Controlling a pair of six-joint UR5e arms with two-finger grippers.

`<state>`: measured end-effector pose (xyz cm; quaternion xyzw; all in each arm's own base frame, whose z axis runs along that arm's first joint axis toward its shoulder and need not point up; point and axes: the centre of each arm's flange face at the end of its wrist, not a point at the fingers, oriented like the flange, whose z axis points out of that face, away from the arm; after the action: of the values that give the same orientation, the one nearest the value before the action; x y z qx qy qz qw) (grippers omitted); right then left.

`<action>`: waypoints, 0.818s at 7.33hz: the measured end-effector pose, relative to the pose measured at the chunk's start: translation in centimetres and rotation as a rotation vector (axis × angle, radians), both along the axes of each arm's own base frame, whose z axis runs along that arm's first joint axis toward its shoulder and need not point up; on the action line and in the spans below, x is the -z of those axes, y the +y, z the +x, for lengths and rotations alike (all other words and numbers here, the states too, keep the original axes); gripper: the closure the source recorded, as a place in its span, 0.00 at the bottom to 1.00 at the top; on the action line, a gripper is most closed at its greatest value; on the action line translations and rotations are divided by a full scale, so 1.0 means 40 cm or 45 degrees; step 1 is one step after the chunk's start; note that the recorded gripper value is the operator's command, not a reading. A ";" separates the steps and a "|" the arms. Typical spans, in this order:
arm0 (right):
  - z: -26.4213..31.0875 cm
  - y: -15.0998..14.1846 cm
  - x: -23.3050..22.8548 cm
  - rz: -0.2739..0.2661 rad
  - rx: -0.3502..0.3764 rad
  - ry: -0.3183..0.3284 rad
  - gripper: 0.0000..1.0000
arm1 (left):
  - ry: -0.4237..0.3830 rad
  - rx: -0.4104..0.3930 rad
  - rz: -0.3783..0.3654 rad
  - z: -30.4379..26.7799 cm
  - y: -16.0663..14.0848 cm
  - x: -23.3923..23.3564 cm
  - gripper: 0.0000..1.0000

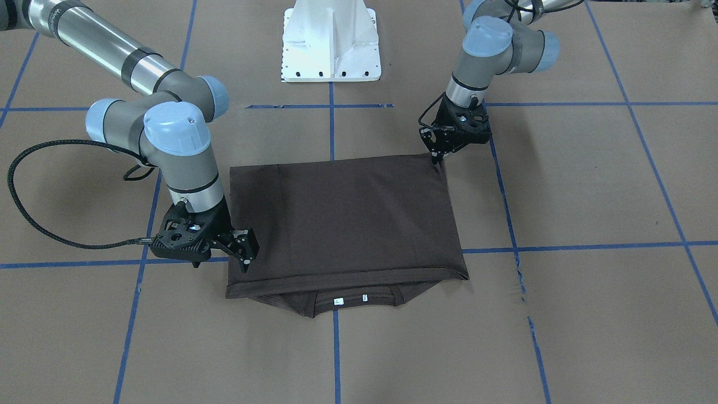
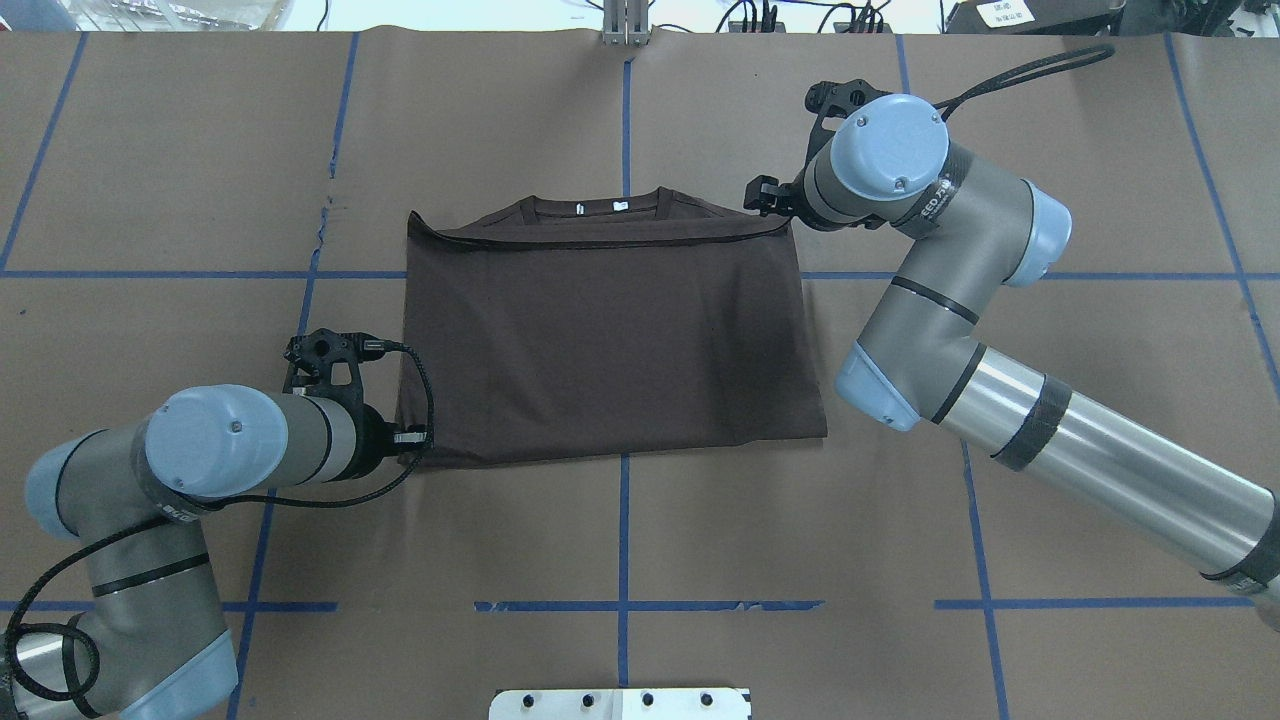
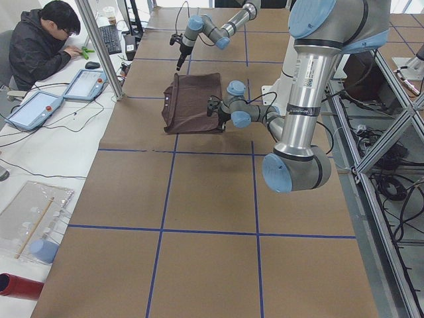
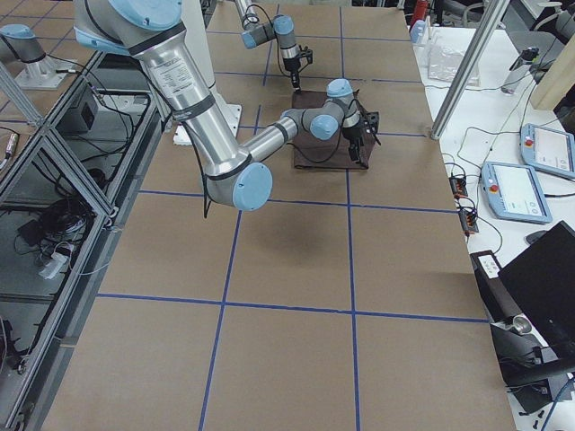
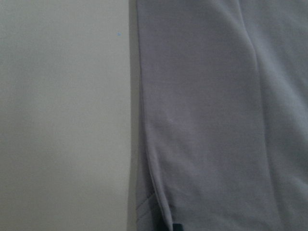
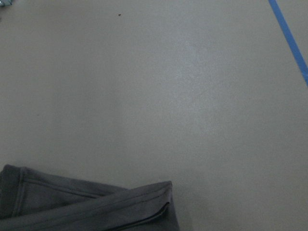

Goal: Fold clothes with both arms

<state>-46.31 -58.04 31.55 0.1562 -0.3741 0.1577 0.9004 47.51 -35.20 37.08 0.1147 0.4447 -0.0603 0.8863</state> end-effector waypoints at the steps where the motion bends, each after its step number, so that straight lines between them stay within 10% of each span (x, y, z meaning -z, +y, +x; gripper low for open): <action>1: 0.000 0.000 0.000 0.000 0.000 0.000 0.00 | -0.018 -0.012 0.021 -0.004 -0.007 -0.010 1.00; 3: 0.000 0.000 0.000 -0.001 0.000 0.001 0.00 | -0.110 -0.015 0.140 -0.068 -0.112 -0.054 1.00; 6: -0.001 -0.001 0.003 0.000 0.000 0.000 0.00 | -0.318 0.078 0.270 -0.181 -0.490 -0.129 1.00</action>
<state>-46.36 -58.09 31.41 0.1563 -0.3742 0.1577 0.9004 40.27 -54.78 42.25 0.2277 0.3312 -0.0252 0.9154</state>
